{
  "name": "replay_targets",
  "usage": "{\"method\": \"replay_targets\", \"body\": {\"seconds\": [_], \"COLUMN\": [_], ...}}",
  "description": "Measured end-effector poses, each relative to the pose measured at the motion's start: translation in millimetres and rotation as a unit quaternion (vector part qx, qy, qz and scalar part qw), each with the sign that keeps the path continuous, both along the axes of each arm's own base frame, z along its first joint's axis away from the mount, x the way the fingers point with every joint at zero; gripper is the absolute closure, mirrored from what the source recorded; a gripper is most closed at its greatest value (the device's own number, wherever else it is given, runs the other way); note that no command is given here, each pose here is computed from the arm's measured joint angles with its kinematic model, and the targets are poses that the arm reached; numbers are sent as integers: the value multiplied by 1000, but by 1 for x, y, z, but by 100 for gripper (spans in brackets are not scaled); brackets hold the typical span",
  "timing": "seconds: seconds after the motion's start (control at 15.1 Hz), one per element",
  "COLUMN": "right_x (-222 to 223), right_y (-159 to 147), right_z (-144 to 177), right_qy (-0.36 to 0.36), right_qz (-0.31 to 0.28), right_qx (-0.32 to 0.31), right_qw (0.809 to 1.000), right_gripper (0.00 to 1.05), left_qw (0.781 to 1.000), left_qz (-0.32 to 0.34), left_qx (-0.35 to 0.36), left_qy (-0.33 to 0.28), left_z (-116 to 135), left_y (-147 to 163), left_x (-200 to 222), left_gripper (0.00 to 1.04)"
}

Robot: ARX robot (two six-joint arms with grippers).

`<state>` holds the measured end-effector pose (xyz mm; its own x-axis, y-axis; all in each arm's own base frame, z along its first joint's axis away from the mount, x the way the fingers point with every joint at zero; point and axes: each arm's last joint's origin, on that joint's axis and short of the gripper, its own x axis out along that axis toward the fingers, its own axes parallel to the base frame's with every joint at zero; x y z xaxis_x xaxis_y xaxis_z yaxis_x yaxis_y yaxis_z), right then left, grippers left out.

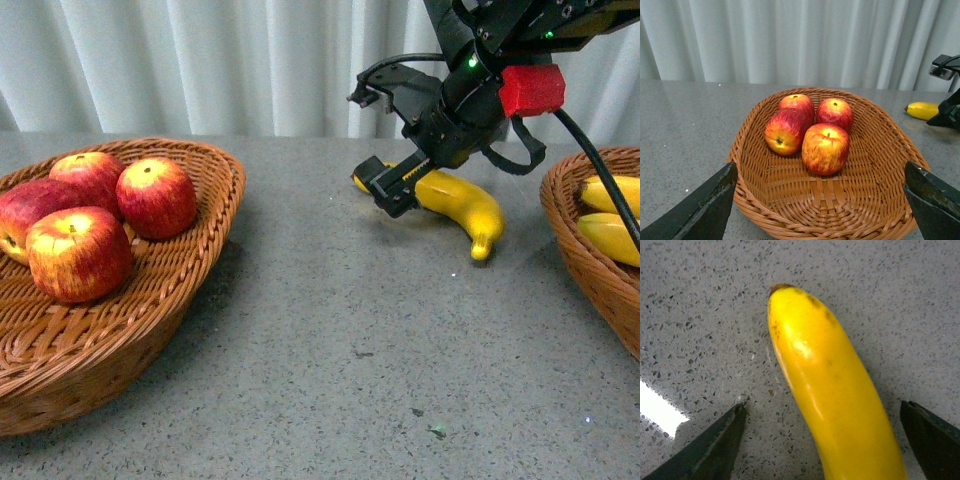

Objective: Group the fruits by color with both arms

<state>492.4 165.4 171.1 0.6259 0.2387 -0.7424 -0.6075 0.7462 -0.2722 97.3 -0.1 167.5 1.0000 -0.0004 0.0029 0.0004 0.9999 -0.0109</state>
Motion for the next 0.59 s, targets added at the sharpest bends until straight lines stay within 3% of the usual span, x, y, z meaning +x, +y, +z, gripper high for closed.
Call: {"method": "replay_targets", "body": {"seconds": [0.4,0.59], "right_x": [-7,-3], "right_y": [11,8], "right_z": [-11,-7], "right_qy": [2,-6], "right_qz": [13,2], "right_qx": [-1,28], "right_qw": [1000,1000], "right_gripper": [66,70], "left_qw": [1000,1000], "left_qz": [0,0], "left_qx": [0,0], "left_qy": [0,0], "left_z": [0,0], "left_y": [0,0], "left_x": [0,0], "left_gripper": [7,7]}}
